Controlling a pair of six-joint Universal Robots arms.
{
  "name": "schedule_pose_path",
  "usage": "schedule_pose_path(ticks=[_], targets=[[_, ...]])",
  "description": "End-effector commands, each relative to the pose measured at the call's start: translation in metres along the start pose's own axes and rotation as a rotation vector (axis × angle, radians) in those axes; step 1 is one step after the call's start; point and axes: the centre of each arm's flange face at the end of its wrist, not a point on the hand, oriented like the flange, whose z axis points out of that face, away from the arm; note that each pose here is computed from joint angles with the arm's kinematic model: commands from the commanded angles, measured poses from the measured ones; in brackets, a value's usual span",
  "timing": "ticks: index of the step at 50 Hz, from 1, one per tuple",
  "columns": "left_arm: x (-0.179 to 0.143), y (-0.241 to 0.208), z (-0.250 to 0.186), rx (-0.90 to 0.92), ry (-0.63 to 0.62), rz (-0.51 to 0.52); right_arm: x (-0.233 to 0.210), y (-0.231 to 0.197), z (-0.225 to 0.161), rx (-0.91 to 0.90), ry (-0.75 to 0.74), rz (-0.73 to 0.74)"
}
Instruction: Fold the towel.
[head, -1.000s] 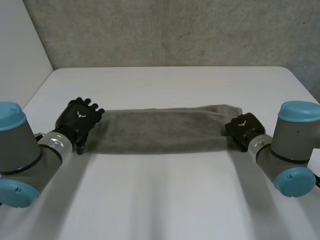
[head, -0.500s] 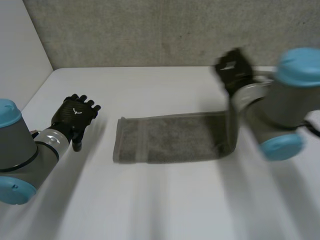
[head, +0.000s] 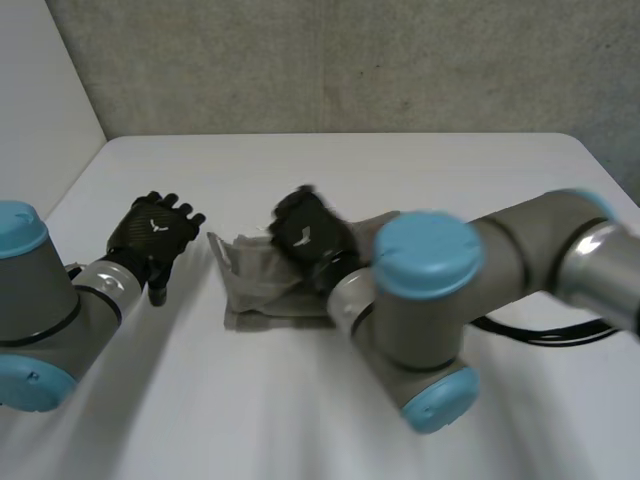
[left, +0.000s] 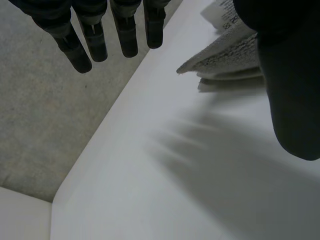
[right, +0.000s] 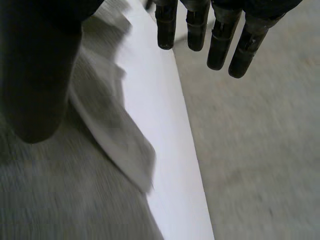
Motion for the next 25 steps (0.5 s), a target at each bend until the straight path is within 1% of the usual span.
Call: schedule_pose_path(ticks=[1,2,4,5,7,10,12,13,15,16,17,18,20,21,23,24,25], targets=[[0.017,-0.019,-0.006,0.065,0.055,-0.037,0.046,0.047,-0.026,-0.151,0.065,0.145],[0.017,-0.019,-0.006,0.065,0.055,-0.038,0.046,0.047,-0.026,-0.151,0.065,0.145],[0.022,-0.032,-0.010,0.103,0.070,-0.068,0.036,0.069,-0.037,-0.222,0.016,0.185],[0.022,-0.032,-0.010,0.103,0.070,-0.068,0.036,0.070,-0.037,-0.222,0.015,0.185],[0.025,-0.041,-0.012,0.127,0.079,-0.100,0.023,0.086,-0.047,-0.265,-0.047,0.211],[0.027,-0.045,-0.013,0.140,0.086,-0.119,0.019,0.094,-0.051,-0.284,-0.063,0.222],[0.035,-0.054,-0.012,0.163,0.112,-0.165,0.014,0.109,-0.055,-0.321,-0.082,0.240],[0.035,-0.054,-0.012,0.163,0.112,-0.165,0.014,0.109,-0.055,-0.321,-0.082,0.240],[0.044,-0.061,-0.007,0.181,0.141,-0.228,0.010,0.118,-0.054,-0.334,-0.085,0.249],[0.044,-0.061,-0.007,0.181,0.142,-0.228,0.010,0.118,-0.054,-0.334,-0.085,0.249],[0.049,-0.064,-0.003,0.188,0.156,-0.267,0.011,0.122,-0.052,-0.334,-0.074,0.247],[0.049,-0.064,-0.003,0.188,0.156,-0.267,0.011,0.123,-0.051,-0.334,-0.067,0.247],[0.056,-0.074,0.004,0.211,0.183,-0.349,0.011,0.124,-0.051,-0.330,-0.062,0.248],[0.056,-0.074,0.005,0.211,0.183,-0.349,0.011,0.124,-0.051,-0.330,-0.062,0.248],[0.061,-0.082,0.013,0.230,0.203,-0.428,0.012,0.123,-0.051,-0.323,-0.056,0.247],[0.061,-0.082,0.013,0.230,0.204,-0.429,0.012,0.122,-0.051,-0.323,-0.056,0.247],[0.064,-0.085,0.017,0.236,0.214,-0.461,0.012,0.122,-0.050,-0.320,-0.052,0.248]])
